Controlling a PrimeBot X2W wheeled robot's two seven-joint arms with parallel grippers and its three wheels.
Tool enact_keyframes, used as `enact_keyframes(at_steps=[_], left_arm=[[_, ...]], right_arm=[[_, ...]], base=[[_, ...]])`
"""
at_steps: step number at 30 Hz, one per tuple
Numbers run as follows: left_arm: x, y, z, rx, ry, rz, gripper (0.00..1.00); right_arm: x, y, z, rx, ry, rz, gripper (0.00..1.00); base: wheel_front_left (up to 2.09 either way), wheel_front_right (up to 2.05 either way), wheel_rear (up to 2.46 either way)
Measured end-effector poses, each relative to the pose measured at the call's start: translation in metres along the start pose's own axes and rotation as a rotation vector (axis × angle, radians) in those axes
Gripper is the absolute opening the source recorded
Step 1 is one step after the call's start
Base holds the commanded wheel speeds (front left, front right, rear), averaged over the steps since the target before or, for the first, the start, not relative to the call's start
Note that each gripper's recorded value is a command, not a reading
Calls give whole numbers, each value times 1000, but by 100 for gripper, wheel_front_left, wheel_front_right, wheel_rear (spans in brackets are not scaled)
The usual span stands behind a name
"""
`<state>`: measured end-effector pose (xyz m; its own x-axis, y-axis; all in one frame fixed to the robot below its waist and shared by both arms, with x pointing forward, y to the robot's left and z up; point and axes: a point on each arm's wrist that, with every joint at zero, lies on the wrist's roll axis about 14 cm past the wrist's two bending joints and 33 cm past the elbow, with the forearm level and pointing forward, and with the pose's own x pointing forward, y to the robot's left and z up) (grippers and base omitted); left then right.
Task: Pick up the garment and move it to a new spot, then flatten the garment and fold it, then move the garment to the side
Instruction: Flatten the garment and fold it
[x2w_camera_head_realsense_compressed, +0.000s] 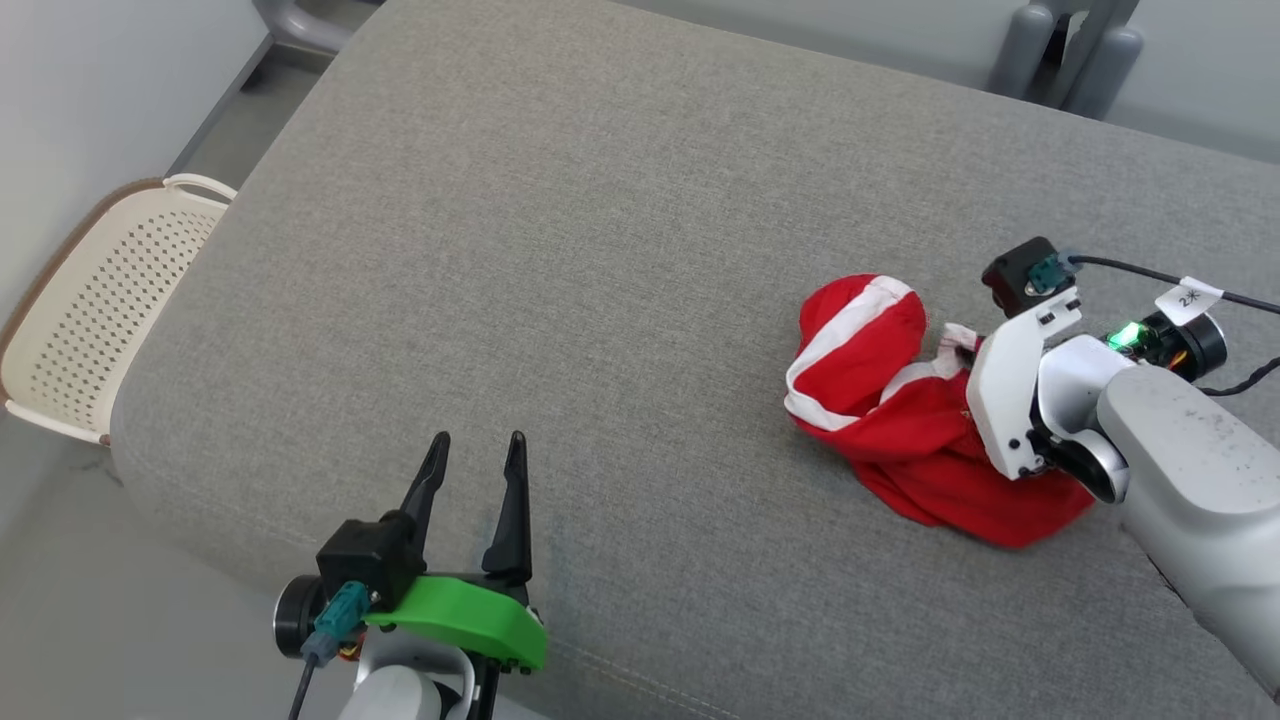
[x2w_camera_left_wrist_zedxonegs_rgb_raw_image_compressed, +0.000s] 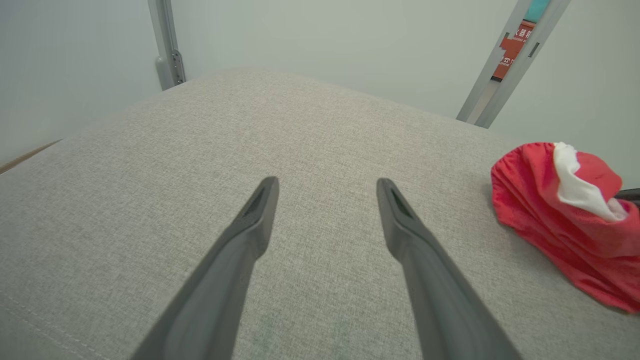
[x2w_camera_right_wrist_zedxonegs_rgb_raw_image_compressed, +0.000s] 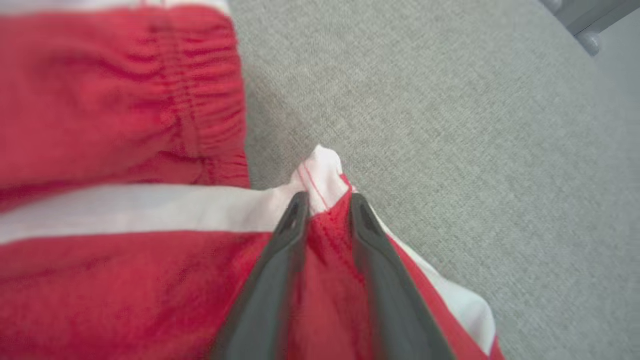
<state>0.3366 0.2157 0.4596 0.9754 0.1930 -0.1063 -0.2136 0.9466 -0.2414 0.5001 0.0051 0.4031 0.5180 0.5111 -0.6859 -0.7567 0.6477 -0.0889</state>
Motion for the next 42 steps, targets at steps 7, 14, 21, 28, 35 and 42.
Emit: enact_keyframes(at_steps=[7, 14, 21, 28, 35, 42], left_arm=[[5, -8, -3, 10, 8, -31, 100], [9, -15, 0, 12, -5, -55, 100], [12, -25, 5, 18, -20, -92, 100], [15, -40, 4, 28, -21, -147, 100], [21, -60, 9, 41, -29, -215, 100], [21, -70, 10, 42, -29, -246, 100]], right_arm=[[-11, -19, 42, 13, -202, -62, 0], [-40, -35, 102, 23, -450, -119, 0], [-77, -28, 126, 40, -661, -128, 0], [-96, -15, 43, 143, -656, -170, 0], [-122, -6, -28, 292, -659, -299, 0], [-139, 2, -69, 435, -651, -424, 0]], base=[[0, 0, 0], [0, 0, 0], [0, 0, 0], [0, 0, 0], [0, 0, 0], [0, 0, 0]])
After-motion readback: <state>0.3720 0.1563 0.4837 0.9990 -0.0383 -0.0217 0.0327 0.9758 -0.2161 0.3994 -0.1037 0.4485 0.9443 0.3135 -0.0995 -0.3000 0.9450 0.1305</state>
